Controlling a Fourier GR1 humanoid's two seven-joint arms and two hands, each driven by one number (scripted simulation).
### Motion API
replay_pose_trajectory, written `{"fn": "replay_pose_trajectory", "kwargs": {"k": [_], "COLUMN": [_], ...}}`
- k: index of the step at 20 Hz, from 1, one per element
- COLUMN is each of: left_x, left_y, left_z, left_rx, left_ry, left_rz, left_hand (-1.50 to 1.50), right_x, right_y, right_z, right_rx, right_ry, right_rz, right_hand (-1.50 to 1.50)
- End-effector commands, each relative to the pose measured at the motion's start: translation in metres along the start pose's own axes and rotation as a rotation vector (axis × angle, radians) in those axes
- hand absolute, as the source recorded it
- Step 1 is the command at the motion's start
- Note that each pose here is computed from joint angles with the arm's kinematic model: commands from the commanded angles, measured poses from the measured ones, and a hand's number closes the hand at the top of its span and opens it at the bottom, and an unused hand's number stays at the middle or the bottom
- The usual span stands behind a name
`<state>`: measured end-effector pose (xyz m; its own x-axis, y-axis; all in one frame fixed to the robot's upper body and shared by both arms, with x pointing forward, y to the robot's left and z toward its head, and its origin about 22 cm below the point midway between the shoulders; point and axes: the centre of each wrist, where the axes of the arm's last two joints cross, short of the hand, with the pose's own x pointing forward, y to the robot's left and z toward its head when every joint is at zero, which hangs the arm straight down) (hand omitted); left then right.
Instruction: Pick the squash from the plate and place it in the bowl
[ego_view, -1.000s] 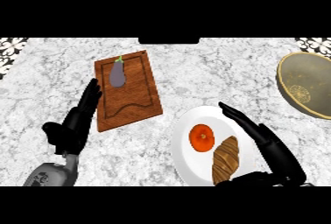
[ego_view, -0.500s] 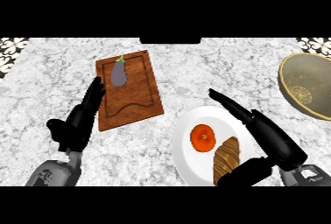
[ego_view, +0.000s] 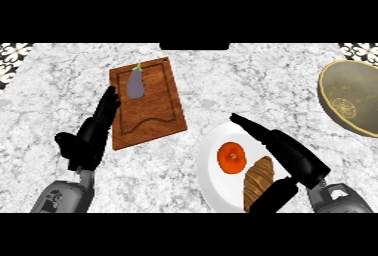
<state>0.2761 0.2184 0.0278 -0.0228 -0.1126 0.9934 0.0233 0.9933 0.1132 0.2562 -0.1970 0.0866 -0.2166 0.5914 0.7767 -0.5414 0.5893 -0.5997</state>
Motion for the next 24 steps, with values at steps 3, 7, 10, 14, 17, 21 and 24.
{"fn": "replay_pose_trajectory", "kwargs": {"k": [3,7,10,14,17,21,24], "left_x": [0.001,0.010,0.001,0.000,-0.008,-0.004,0.018], "left_y": [0.015,0.001,0.013,-0.013,0.016,0.019,-0.014], "left_z": [-0.004,0.010,0.000,0.005,0.006,0.001,0.003], "left_rx": [-0.011,-0.007,0.005,0.007,0.009,0.006,-0.004], "left_ry": [0.003,-0.007,-0.004,0.020,0.000,-0.014,0.011], "left_rz": [0.002,-0.001,0.009,-0.013,-0.005,-0.002,0.021], "left_hand": [0.00,0.00,0.00,0.00,0.00,0.00,0.00], "right_x": [-0.030,-0.040,-0.040,-0.039,-0.040,-0.039,-0.037], "right_y": [0.009,-0.008,0.001,0.009,-0.013,0.027,0.012], "right_z": [-0.011,-0.007,-0.002,0.016,0.009,-0.005,-0.010], "right_rx": [0.048,0.018,0.033,0.037,0.053,0.058,0.071], "right_ry": [-0.011,-0.046,-0.081,-0.085,-0.070,-0.042,-0.041], "right_rz": [-0.036,-0.113,-0.151,-0.175,-0.207,-0.235,-0.244], "right_hand": [-1.50,-1.50,-1.50,-1.50,-1.50,-1.50,-1.50]}}
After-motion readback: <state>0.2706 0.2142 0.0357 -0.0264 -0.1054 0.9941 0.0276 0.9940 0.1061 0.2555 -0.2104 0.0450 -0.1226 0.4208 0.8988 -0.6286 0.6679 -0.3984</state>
